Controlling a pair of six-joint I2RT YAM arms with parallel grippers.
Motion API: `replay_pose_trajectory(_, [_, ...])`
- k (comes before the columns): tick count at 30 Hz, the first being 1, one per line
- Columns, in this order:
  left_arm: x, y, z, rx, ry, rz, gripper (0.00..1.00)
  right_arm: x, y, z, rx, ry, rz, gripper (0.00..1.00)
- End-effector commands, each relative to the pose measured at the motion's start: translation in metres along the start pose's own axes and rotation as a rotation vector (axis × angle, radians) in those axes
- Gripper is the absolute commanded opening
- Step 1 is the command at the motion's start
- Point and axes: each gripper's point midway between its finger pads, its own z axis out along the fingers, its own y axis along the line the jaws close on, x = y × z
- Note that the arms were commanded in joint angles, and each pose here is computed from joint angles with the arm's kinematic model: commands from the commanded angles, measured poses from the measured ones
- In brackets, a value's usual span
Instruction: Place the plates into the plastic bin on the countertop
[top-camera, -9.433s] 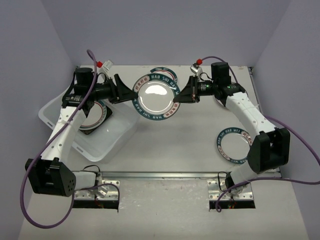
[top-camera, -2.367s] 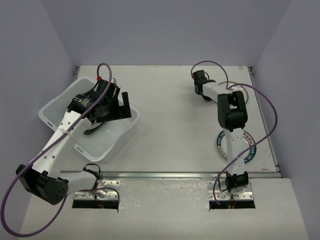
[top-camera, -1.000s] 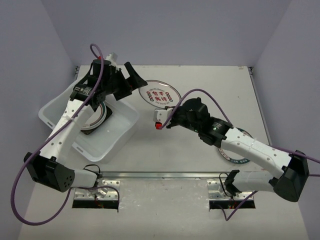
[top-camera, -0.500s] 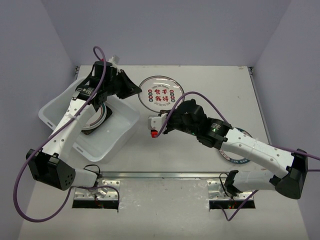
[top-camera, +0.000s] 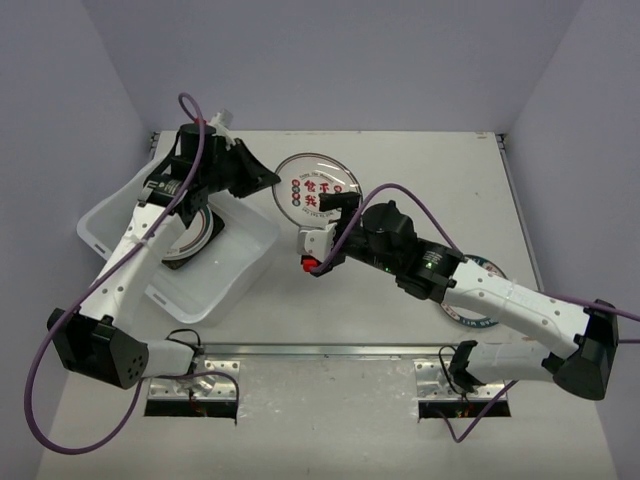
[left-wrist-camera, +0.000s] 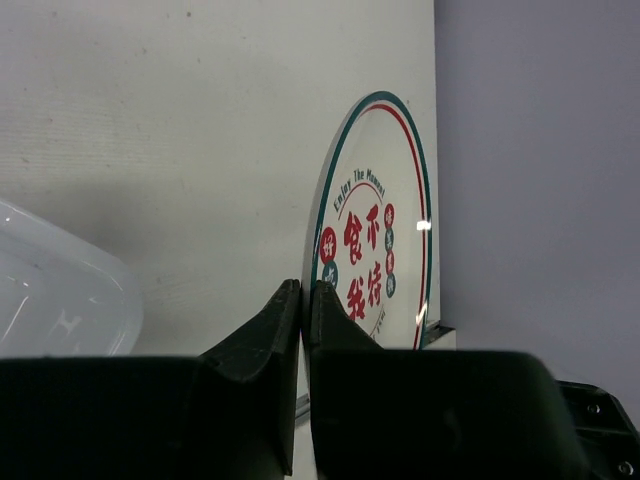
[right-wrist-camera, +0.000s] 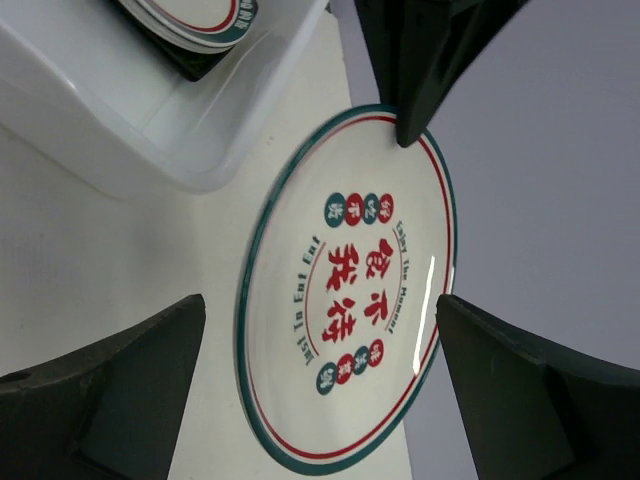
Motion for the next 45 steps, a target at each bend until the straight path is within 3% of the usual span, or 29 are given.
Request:
replay_pose_trajectory(1, [-0.034, -0.015, -0.025, 0.054, -0.156, -0.022, 0.0, -0.019, -0.034, -0.012, 0.153, -0.071, 0.061, 0.99])
replay_pose_trajectory(5, [-0.059, 0.019, -0.038, -0.079, -0.289, -0.121, 0.0, -0.021, -0.025, -0.016, 0.107, -0.088, 0.138, 0.99])
replay_pose_trajectory(8, [-0.082, 0.044, -0.06, -0.162, -0.423, -0.195, 0.0, -0.029, -0.028, -0.02, 0.085, -0.122, 0.347, 0.99])
replay_pose_trajectory(11, [-0.103, 0.083, -0.094, -0.322, -0.594, -0.271, 0.0, -0.033, -0.065, -0.018, 0.172, -0.066, 0.617, 0.99])
replay_pose_trajectory(15, [-0.108, 0.13, -0.123, -0.496, -0.7, -0.346, 0.0, -0.019, -0.101, -0.013, 0.246, 0.054, 1.13, 0.99])
replay_pose_trajectory(16, [-0.105, 0.143, -0.127, -0.545, -0.705, -0.361, 0.0, -0.022, -0.107, -0.013, 0.239, 0.034, 1.301, 0.99])
replay_pose_trajectory(20, [-0.098, 0.188, -0.149, -0.673, -0.768, -0.424, 0.0, -0.003, -0.133, -0.025, 0.225, -0.043, 1.643, 0.99])
replay_pose_trajectory(28, [-0.081, 0.278, -0.17, -0.816, -0.804, -0.551, 0.0, 0.025, -0.135, -0.047, 0.262, -0.038, 1.585, 0.99])
replay_pose_trajectory(37, [-0.078, 0.313, -0.138, -0.812, -0.708, -0.551, 0.03, 0.043, -0.124, -0.048, 0.214, -0.005, 1.55, 0.99])
replay_pose_trajectory(38, [-0.076, 0.317, -0.137, -0.826, -0.699, -0.557, 0.13, 0.048, -0.12, -0.047, 0.198, 0.005, 1.565, 0.99])
replay_pose_trajectory(39, [-0.075, 0.319, -0.138, -0.839, -0.698, -0.561, 0.45, 0.055, -0.116, -0.046, 0.193, 0.021, 1.59, 0.99])
replay_pose_trajectory(40, [-0.076, 0.319, -0.137, -0.841, -0.695, -0.559, 0.63, 0.058, -0.113, -0.045, 0.176, 0.026, 1.609, 0.99])
replay_pose_trajectory(41, [-0.076, 0.319, -0.137, -0.844, -0.691, -0.556, 0.65, 0.058, -0.108, -0.043, 0.148, 0.032, 1.627, 0.99])
replay_pose_trajectory(42, [-0.07, 0.324, -0.137, -0.872, -0.665, -0.567, 0.8, 0.065, -0.102, -0.042, 0.124, 0.053, 1.663, 0.99])
replay_pose_trajectory(43, [-0.071, 0.327, -0.137, -0.893, -0.652, -0.571, 0.9, 0.072, -0.099, -0.043, 0.121, 0.076, 1.682, 0.99])
replay_pose_trajectory(44, [-0.071, 0.325, -0.138, -0.897, -0.646, -0.57, 0.9, 0.072, -0.097, -0.041, 0.112, 0.079, 1.685, 0.99])
replay_pose_trajectory(45, [-0.066, 0.331, -0.136, -0.925, -0.612, -0.574, 0.97, 0.077, -0.096, -0.043, 0.121, 0.092, 1.683, 0.99])
